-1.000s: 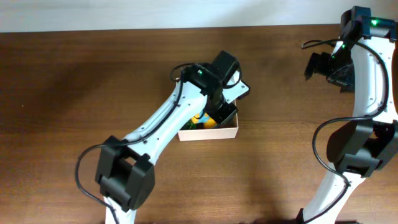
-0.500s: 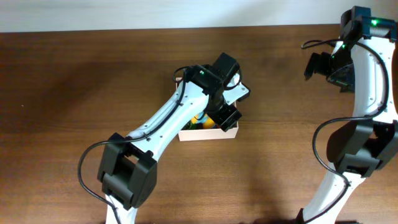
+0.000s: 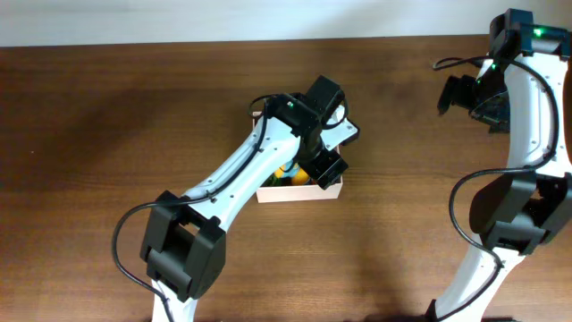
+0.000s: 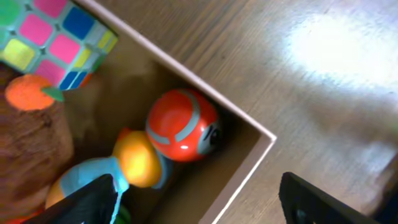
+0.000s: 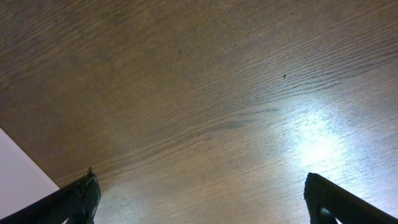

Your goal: Pack container

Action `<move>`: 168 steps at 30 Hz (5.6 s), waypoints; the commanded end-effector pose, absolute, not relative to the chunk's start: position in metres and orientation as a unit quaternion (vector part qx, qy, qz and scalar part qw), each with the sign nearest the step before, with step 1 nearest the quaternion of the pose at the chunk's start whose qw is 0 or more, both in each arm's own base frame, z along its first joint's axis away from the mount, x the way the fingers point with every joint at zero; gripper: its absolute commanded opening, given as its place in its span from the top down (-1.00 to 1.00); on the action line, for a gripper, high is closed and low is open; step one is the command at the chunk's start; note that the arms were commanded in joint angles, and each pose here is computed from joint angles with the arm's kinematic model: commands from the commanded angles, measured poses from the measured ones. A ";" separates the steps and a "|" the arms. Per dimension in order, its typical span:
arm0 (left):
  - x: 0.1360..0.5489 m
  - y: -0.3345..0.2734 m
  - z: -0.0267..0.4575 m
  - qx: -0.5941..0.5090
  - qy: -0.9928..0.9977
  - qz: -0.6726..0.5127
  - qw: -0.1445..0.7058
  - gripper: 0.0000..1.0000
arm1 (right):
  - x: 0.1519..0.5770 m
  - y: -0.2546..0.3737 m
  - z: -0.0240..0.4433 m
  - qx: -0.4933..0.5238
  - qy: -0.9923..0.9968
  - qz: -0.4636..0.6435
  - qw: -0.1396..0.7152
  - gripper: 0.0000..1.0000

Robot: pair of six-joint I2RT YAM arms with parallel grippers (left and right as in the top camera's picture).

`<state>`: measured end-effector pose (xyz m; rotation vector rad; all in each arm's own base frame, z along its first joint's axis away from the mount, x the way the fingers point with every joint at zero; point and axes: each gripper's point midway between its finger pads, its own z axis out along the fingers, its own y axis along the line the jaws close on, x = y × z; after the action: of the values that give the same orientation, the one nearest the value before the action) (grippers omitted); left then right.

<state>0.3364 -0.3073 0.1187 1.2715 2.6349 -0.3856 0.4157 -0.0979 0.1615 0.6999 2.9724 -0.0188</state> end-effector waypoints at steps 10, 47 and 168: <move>0.425 -0.176 0.269 0.156 0.940 0.039 0.302 -0.99 | 0.417 -0.099 0.168 0.231 0.971 -0.005 0.055 -0.98; 0.434 -0.027 0.274 -0.001 0.963 0.023 0.268 -0.99 | 0.417 -0.099 0.168 0.231 0.971 -0.005 0.055 -0.97; 0.237 0.005 0.150 -0.051 0.765 -0.006 0.642 -0.98 | 0.417 -0.099 0.168 0.231 0.971 -0.005 0.055 -0.98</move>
<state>0.2367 0.0054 0.1565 -0.1490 1.7358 -0.0383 0.4157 -0.0979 0.1615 0.6994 2.9725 -0.0189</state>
